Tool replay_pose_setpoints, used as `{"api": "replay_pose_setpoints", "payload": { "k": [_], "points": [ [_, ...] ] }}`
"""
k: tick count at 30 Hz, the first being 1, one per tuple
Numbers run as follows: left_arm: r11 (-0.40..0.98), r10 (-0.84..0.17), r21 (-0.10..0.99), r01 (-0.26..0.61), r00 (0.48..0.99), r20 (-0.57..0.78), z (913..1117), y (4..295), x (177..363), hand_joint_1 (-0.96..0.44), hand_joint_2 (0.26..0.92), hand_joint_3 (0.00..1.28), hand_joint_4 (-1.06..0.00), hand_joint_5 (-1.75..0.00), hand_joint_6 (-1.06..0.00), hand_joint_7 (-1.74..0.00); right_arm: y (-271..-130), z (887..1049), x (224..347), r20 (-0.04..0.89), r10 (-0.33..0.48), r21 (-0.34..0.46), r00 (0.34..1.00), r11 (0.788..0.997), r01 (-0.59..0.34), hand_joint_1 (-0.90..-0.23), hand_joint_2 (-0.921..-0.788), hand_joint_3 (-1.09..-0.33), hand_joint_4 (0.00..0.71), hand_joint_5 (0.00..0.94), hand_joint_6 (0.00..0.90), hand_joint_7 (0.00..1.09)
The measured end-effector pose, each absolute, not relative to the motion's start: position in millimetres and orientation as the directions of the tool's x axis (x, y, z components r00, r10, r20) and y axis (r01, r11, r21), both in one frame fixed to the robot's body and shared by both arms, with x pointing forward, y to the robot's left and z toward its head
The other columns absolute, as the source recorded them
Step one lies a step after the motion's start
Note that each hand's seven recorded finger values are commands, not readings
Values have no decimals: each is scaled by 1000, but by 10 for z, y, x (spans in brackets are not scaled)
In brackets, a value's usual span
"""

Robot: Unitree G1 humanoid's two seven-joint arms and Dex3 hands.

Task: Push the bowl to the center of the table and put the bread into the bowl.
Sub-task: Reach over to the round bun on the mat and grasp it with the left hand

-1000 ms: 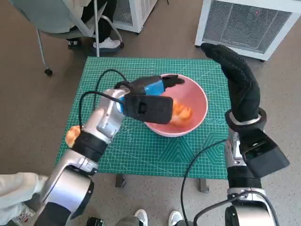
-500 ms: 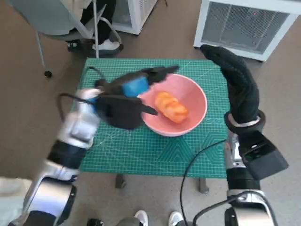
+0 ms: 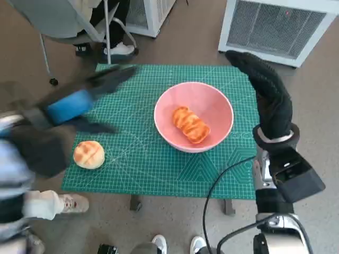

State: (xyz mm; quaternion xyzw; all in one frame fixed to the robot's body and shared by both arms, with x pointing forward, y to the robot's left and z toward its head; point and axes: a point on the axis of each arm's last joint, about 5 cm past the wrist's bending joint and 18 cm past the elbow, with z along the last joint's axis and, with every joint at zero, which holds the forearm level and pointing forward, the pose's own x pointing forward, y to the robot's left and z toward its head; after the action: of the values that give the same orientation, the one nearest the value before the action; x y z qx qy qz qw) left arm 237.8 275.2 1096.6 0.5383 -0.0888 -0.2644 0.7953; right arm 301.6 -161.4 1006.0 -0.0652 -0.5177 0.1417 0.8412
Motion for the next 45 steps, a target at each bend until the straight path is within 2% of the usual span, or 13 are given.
{"api": "replay_pose_setpoints", "payload": {
  "k": [9,16,24,34,45],
  "points": [
    [238,-361,902,359,895,-262,10908,3039,2067,-218,802,0,1,1,-159,-52,-1583,10057,3017,852,313,-257,420,948,-187,-602,-921,-775,316,40,-1,710],
    [230,-322,893,388,896,-307,10750,3110,2008,-221,806,2,1,1,-163,-45,-1576,10043,3021,851,312,-247,422,948,-202,-605,-921,-774,315,41,-1,710],
    [236,-295,880,413,893,-340,10510,3158,2053,-203,811,3,-2,-1,-165,-31,-1573,10032,3025,848,314,-244,426,946,-212,-604,-921,-780,315,41,-1,708],
    [243,-282,832,498,857,-431,10140,3121,2169,-177,813,2,-13,-4,-174,-19,-1579,10032,3027,845,323,-250,427,943,-219,-602,-921,-781,314,42,-1,707],
    [225,-275,825,518,846,-457,9952,3045,2311,-159,815,1,-32,-5,-189,-14,-1590,10033,3031,841,321,-247,435,944,-219,-598,-921,-780,312,43,-1,705]
  ]
}}
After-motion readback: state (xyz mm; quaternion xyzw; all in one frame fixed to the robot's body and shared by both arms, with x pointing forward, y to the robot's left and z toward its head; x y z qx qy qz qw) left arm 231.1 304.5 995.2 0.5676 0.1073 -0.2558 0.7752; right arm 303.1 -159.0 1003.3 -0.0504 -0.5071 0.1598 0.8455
